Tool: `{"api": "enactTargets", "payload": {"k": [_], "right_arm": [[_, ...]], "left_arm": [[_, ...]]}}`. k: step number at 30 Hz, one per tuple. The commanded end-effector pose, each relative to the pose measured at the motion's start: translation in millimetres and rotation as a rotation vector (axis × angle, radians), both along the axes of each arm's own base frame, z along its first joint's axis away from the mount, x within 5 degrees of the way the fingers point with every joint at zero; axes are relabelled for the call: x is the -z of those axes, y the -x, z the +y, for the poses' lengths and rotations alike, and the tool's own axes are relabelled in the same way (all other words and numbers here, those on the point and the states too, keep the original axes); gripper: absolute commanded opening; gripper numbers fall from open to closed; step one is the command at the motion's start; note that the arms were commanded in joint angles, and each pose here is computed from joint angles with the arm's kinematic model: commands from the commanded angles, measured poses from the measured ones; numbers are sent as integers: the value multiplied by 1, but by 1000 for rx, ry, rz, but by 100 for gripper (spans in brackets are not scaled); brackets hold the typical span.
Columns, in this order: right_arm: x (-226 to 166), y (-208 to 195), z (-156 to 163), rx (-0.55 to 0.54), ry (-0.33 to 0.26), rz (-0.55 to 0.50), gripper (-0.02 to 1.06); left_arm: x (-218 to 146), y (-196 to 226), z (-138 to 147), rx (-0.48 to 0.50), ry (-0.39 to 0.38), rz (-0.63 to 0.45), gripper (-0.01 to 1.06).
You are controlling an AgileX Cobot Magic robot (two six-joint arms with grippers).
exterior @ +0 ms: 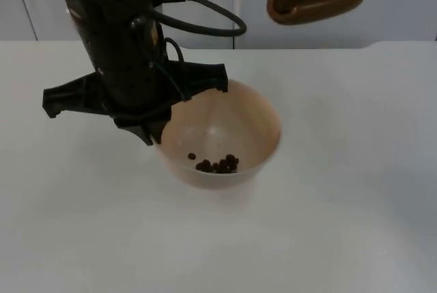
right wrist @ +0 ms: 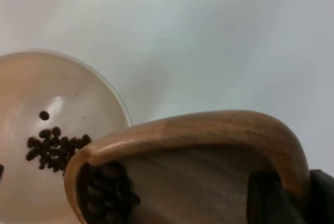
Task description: Pick up the bowl with the left hand and pour the coffee beans from the cup into the bowl with the right hand.
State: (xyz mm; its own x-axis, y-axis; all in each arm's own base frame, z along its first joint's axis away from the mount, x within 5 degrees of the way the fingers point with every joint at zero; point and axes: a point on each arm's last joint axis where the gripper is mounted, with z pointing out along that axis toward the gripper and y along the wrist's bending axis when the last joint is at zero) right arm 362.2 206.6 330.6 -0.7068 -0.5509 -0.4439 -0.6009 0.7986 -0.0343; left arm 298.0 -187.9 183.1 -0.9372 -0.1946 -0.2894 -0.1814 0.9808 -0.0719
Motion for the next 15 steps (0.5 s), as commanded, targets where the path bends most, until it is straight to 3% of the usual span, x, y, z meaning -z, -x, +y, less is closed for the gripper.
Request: {"api": "enactTargets", "payload": {"k": [1,5,11,15], "right_arm": [[2,1,0,0,-33,-2,0],[20,-1,1,15,-47,0,0],[51,-1,2,68,-78,9,0],[63,0,1,90,-88,9,0]], "left_arm": [[-3,-3,0,24,-15,-34,0],[-3,-6,4,42,-35,-52,0],[-3,-16,16,45,29,-36,0],[-3,-21,26,29,32,-34,0]]}}
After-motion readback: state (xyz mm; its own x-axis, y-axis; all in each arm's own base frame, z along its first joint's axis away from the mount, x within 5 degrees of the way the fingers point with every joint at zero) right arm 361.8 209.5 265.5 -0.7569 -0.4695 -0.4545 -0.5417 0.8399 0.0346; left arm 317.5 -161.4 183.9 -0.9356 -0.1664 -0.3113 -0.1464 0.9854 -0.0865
